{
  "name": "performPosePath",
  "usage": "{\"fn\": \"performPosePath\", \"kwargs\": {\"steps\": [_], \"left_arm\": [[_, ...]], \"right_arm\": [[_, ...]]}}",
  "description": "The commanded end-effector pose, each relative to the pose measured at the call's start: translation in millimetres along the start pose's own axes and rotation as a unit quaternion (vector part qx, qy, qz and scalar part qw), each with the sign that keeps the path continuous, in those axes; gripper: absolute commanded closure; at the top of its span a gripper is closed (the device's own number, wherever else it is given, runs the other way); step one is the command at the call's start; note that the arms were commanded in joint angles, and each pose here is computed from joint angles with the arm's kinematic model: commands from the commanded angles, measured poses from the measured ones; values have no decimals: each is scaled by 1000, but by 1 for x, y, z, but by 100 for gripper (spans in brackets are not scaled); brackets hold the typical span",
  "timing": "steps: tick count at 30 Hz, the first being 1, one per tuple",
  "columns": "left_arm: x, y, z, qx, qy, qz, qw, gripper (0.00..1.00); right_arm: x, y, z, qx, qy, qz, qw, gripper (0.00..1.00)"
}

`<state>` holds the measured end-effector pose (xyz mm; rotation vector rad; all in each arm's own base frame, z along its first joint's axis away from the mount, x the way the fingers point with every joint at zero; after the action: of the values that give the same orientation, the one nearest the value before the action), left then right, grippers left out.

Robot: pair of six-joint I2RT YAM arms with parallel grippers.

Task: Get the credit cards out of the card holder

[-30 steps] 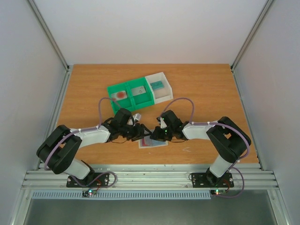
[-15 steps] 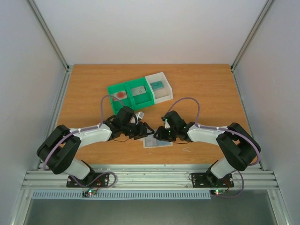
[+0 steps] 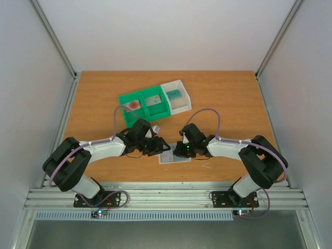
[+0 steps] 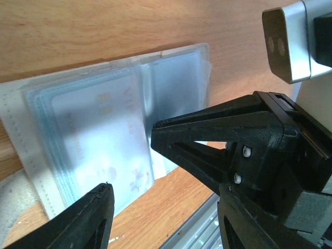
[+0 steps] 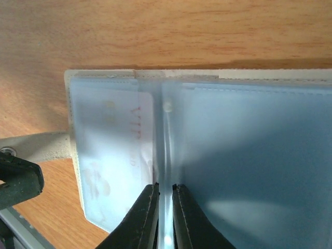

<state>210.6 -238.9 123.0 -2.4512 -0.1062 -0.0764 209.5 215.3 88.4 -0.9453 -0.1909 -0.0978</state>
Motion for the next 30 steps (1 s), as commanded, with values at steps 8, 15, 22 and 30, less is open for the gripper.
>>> {"fn": "performPosePath", "kwargs": {"steps": [8, 15, 22, 30], "left_arm": [[10, -3, 3, 9, -1, -17, 1000, 44], [15, -9, 23, 18, -28, -31, 999, 44], [18, -10, 21, 3, -24, -32, 999, 44], [17, -10, 18, -14, -21, -28, 999, 44]], "right_arm": [[-4, 13, -11, -25, -1, 26, 999, 94], [8, 1, 10, 9, -7, 22, 1000, 87], [7, 5, 6, -2, -2, 26, 1000, 85], [3, 15, -5, -24, 3, 34, 999, 94]]}}
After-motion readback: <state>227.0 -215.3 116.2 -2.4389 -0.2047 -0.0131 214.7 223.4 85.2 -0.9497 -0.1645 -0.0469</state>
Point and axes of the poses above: each gripper's point midway between its finger pads, its own y axis out along the fingers, its own z axis along the line the jaws close on, x = y × z, the point moved 8 cm from there along -y, back along the fingers, and after that the axes turned 1 degree about -y, right-handed, at the moved point
